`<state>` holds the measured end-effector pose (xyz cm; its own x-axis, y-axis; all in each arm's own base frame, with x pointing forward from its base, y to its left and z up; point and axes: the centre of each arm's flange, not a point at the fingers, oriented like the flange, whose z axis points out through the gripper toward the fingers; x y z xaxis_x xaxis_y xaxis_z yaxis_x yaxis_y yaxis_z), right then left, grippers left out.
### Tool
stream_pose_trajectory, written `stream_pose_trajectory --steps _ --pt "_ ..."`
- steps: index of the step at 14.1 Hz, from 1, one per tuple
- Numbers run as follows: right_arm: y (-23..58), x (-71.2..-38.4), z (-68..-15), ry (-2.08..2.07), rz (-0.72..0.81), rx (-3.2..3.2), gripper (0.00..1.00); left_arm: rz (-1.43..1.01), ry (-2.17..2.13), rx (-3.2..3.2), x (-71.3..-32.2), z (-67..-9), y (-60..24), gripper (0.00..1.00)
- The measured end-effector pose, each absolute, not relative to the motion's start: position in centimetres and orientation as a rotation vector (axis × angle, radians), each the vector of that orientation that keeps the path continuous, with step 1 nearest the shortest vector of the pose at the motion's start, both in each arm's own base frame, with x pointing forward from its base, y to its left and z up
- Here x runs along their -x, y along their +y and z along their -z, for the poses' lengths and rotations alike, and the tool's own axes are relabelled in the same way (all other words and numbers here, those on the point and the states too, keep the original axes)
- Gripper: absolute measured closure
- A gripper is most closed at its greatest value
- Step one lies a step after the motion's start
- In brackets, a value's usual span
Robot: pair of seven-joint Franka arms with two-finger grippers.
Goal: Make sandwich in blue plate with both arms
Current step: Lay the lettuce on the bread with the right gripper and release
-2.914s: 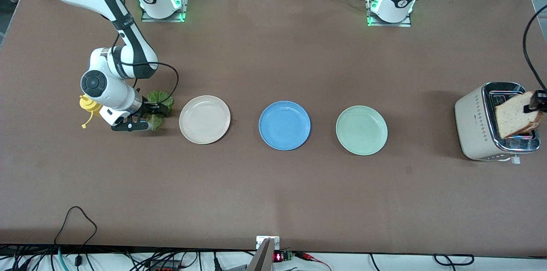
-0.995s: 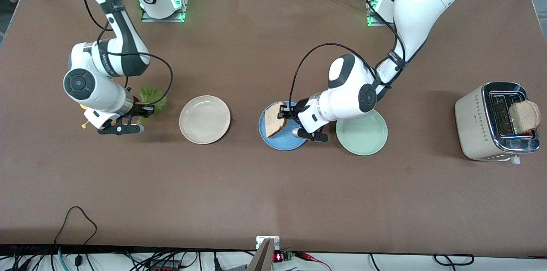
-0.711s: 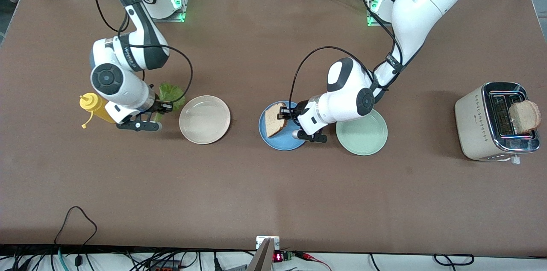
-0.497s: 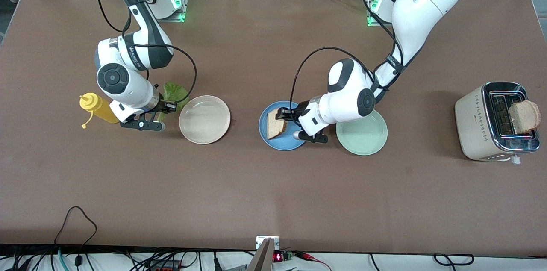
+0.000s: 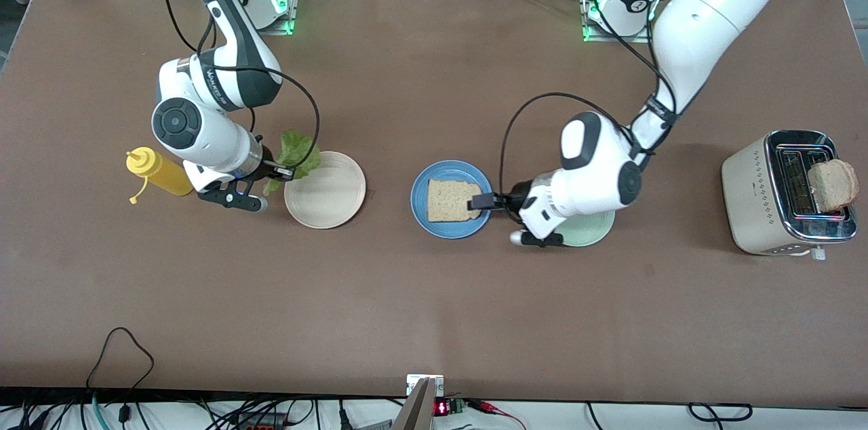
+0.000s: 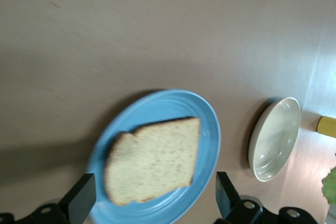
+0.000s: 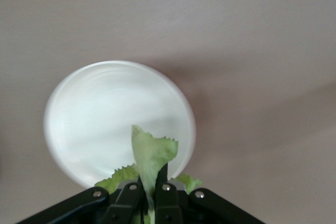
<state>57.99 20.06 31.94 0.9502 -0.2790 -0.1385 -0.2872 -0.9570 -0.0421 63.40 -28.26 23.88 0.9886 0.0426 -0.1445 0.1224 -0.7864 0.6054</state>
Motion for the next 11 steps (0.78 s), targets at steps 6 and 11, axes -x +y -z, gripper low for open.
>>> stream_pose_trajectory --steps 6,11 --pt "30.4 -57.9 -32.9 0.959 -0.311 2.783 0.94 0.041 0.010 -2.613 -65.2 -36.1 -20.8 0.00" --pt "38.5 -58.7 -30.4 1.313 -0.407 2.580 0.94 -0.055 -0.131 -2.903 -67.3 -41.6 -13.0 0.00"
